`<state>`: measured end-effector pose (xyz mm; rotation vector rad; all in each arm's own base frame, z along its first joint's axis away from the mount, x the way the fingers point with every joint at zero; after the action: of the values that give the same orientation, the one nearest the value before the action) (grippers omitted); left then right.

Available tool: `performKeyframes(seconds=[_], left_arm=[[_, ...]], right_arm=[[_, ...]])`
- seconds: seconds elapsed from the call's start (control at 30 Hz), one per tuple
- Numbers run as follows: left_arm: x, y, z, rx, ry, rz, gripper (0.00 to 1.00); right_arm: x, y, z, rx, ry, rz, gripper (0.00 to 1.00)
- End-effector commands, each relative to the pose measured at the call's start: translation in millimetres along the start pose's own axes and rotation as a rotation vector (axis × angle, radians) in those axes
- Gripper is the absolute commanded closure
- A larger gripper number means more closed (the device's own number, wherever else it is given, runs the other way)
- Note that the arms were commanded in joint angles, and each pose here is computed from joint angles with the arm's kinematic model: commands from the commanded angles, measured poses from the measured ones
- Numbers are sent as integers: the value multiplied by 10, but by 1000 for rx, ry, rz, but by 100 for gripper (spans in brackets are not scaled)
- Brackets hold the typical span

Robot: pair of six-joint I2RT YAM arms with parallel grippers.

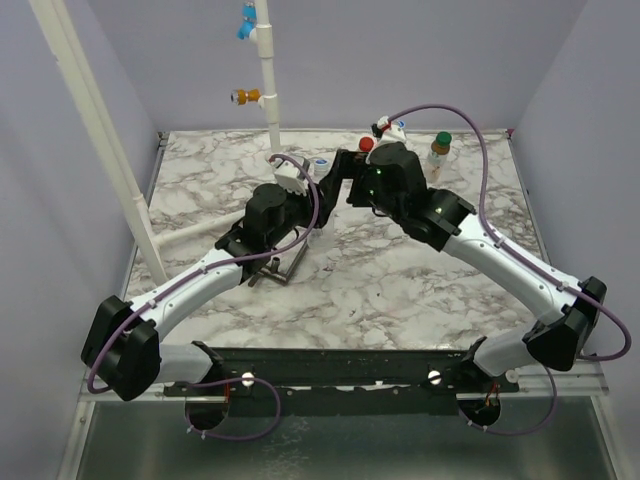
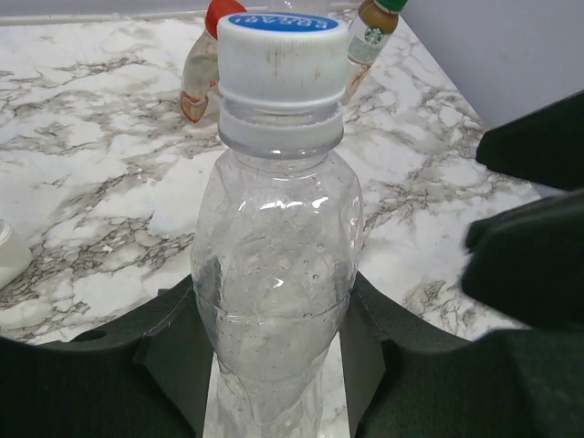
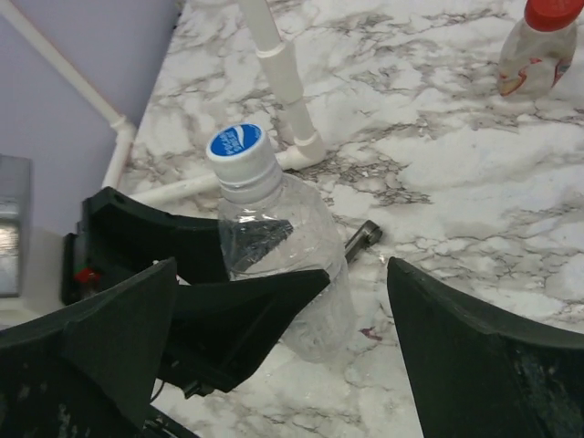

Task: Screw on the bottle caps
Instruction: Screw the bottle cap onto the plastic bottle.

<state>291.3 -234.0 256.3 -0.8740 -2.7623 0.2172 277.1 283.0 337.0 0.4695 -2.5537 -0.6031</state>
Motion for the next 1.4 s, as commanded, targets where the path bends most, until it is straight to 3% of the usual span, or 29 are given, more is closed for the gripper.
performKeyframes(seconds=[0.0, 0.27, 0.6, 0.87, 1.1, 1.37], left_arm=[[13, -42, 41, -10, 31, 23, 100], [201, -238, 106, -22, 33, 246, 100], [578, -704, -24, 21, -18, 727, 100], [697, -833, -63, 64, -12, 870, 100], [704, -862, -80, 85, -9, 908, 100], [694, -866, -38, 102, 9, 918, 100]], right_arm=[[311, 25, -329, -11, -13, -139, 0], [509, -253, -511, 32, 28, -390, 0], [705, -262, -286, 86, 158, -897, 4], [731, -208, -202, 18, 161, -1044, 8], [735, -220, -150, -19, 170, -1074, 23], [756, -213, -180, -29, 140, -1065, 29]])
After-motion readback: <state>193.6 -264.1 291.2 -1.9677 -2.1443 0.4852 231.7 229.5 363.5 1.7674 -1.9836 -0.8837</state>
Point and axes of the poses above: each gripper's point midway between its finger pads, its own x axis back along the fingers, its own y axis along the line the jaws close on, z = x × y, the point moved 6 cm from there along x, back along the fingers, and after that the axes turned 7 degrees about -x, right-handed, at the moved point
